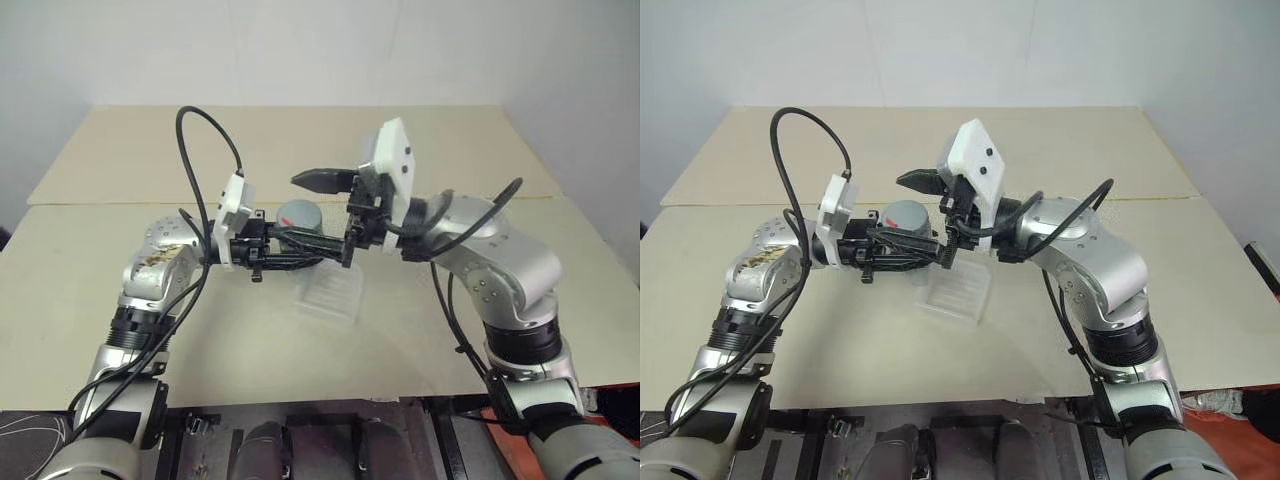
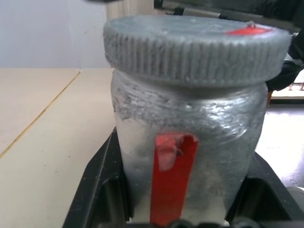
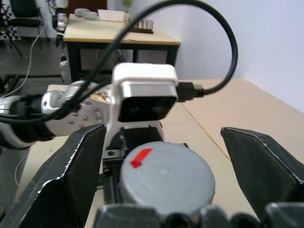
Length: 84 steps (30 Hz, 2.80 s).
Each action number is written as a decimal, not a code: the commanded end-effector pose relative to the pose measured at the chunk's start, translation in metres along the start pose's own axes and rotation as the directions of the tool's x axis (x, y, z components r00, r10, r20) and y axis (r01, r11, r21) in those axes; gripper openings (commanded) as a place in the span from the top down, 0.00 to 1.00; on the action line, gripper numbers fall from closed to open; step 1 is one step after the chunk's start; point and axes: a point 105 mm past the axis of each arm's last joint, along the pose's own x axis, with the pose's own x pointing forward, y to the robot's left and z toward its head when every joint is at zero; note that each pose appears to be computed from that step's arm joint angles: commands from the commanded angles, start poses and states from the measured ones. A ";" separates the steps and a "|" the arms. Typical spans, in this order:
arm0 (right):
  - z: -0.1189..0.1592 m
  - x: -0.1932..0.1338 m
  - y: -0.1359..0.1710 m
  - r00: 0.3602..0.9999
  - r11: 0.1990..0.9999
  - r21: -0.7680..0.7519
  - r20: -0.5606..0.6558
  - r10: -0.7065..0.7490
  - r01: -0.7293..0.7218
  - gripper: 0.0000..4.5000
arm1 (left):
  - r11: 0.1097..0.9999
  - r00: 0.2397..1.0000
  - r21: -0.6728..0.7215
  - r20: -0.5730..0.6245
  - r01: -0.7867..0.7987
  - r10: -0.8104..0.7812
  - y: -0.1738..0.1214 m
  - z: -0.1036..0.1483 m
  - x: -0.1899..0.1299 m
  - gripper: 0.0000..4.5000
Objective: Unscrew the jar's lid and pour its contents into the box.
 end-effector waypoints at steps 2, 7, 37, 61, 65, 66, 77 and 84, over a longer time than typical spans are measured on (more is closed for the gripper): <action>0.004 0.007 -0.007 0.999 0.998 -0.041 -0.001 -0.048 0.047 0.00 | 0.998 1.000 0.068 0.017 0.016 -0.017 -0.001 0.015 0.001 0.57; -0.008 -0.002 -0.024 0.993 0.993 -0.027 -0.025 -0.113 0.112 0.00 | 0.997 1.000 0.075 0.007 0.014 -0.015 -0.003 0.015 -0.004 0.57; -0.005 -0.078 -0.058 0.975 0.976 -0.074 -0.072 -0.209 0.203 0.00 | 0.997 1.000 0.077 0.008 -0.007 0.006 0.000 0.017 -0.009 0.57; 0.005 -0.011 -0.017 0.994 0.993 -0.050 -0.016 -0.109 0.108 0.00 | 0.997 1.000 0.080 0.016 0.006 -0.008 0.003 0.014 0.001 0.57; 0.003 -0.020 -0.026 0.990 0.989 -0.051 -0.029 -0.140 0.138 0.00 | 0.996 1.000 0.084 0.012 0.002 -0.003 0.005 0.015 0.000 0.57; 0.003 -0.023 -0.028 0.988 0.988 -0.052 -0.031 -0.148 0.146 0.00 | 0.996 1.000 0.085 0.012 0.000 -0.001 0.006 0.015 -0.001 0.57; 0.003 -0.041 -0.043 0.974 0.974 -0.056 -0.042 -0.221 0.219 0.00 | 0.996 1.000 0.090 0.015 -0.003 0.002 0.006 0.016 0.000 0.57; 0.005 -0.049 -0.047 0.968 0.968 -0.045 -0.030 -0.247 0.246 0.00 | 0.996 1.000 0.090 0.013 0.003 -0.005 0.004 0.017 0.000 0.57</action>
